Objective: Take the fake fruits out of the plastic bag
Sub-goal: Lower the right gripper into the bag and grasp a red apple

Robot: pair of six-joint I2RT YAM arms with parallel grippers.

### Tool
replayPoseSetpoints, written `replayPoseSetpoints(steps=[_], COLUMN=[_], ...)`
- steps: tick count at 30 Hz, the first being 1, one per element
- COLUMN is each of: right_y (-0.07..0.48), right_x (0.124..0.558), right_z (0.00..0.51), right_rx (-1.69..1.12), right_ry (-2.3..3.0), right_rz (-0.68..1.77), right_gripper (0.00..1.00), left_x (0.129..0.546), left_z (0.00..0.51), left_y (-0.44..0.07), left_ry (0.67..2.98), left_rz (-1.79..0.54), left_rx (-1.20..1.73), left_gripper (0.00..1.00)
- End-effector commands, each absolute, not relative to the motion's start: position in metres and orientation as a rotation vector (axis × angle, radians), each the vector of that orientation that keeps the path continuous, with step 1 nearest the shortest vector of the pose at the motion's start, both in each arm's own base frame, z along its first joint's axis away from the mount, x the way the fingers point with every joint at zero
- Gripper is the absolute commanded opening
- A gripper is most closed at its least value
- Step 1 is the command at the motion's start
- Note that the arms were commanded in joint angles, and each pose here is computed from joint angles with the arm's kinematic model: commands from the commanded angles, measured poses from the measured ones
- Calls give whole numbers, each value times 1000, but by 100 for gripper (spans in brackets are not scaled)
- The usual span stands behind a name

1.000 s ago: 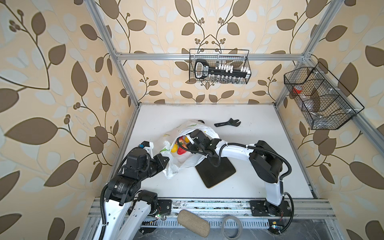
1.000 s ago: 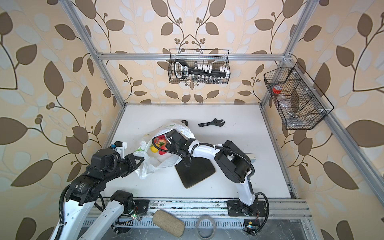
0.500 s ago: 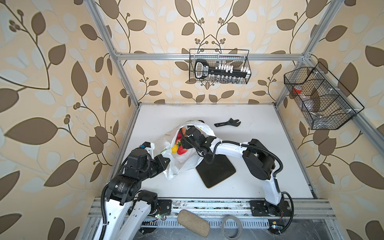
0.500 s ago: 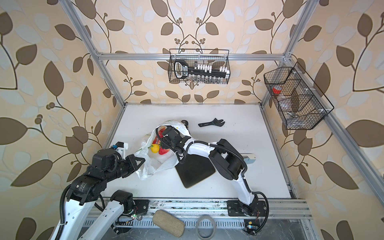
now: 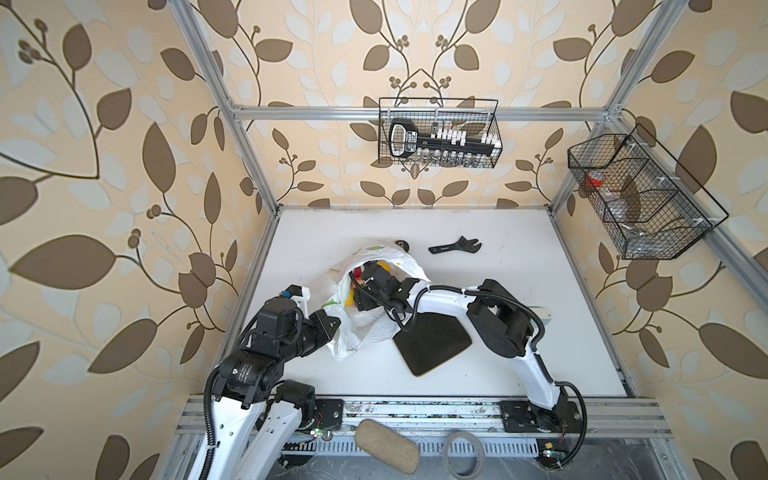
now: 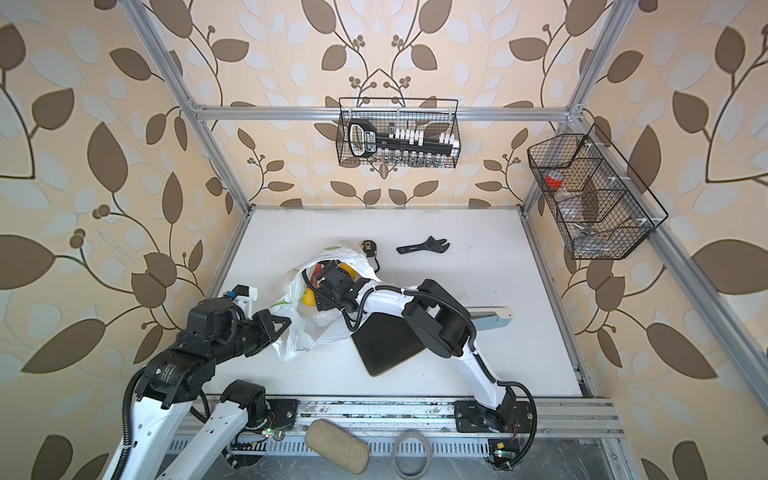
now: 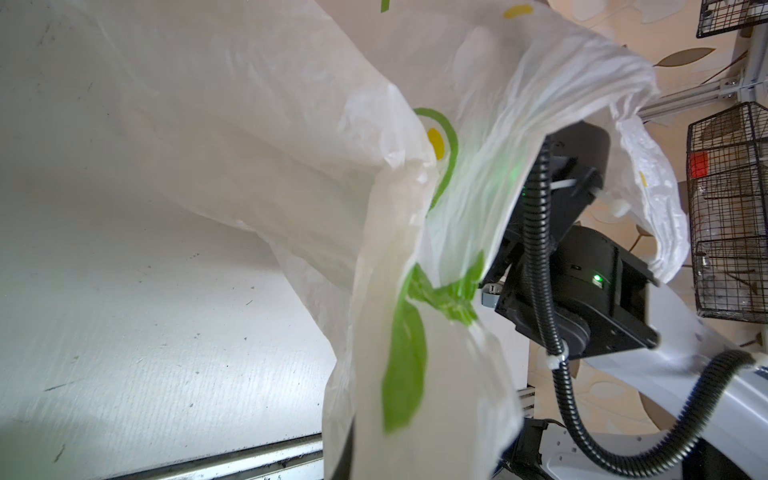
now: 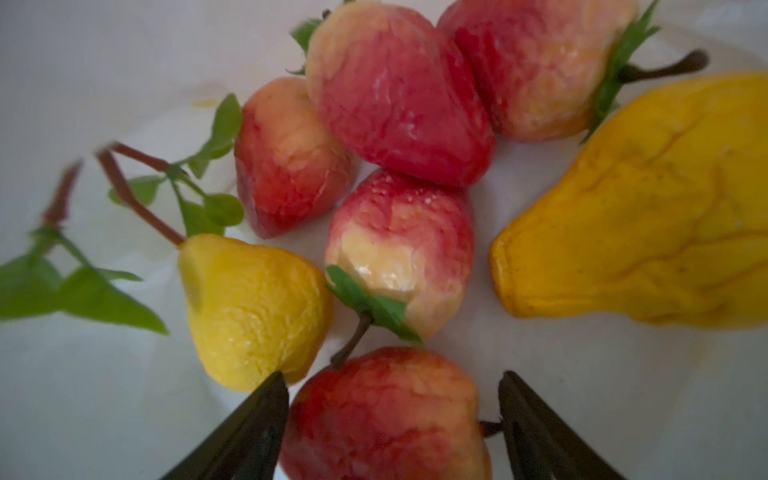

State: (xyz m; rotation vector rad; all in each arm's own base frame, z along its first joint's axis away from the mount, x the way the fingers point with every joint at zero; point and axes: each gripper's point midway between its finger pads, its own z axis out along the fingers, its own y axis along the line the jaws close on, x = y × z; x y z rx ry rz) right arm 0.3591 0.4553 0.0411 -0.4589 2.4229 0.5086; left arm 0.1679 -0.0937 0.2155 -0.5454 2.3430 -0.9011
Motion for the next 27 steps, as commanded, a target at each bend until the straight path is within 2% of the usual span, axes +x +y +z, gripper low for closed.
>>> replayPoseSetpoints(steps=[1, 6, 12, 19, 22, 27], right_y=[456, 453, 455, 462, 465, 467], right_x=[356, 357, 359, 362, 360, 352], right_z=[28, 14, 19, 54, 70, 100], right_rx=[-484, -500, -533, -557, -559, -560], right_ry=[2449, 2465, 2434, 2356, 2331, 2289], right_rz=[454, 396, 331, 334, 364, 438], right_gripper=[80, 77, 68, 48, 44, 43], left_x=[169, 171, 171, 173, 174, 177], left_z=[216, 216, 215, 215, 215, 216], left_y=[-95, -95, -94, -92, -91, -88], left_ry=[2342, 2339, 2339, 2337, 2332, 2312], left_rz=[-912, -908, -897, -889, -879, -872], left_rx=[-551, -553, -560, -570, -580, -605], left_gripper=[0, 0, 0, 0, 0, 0])
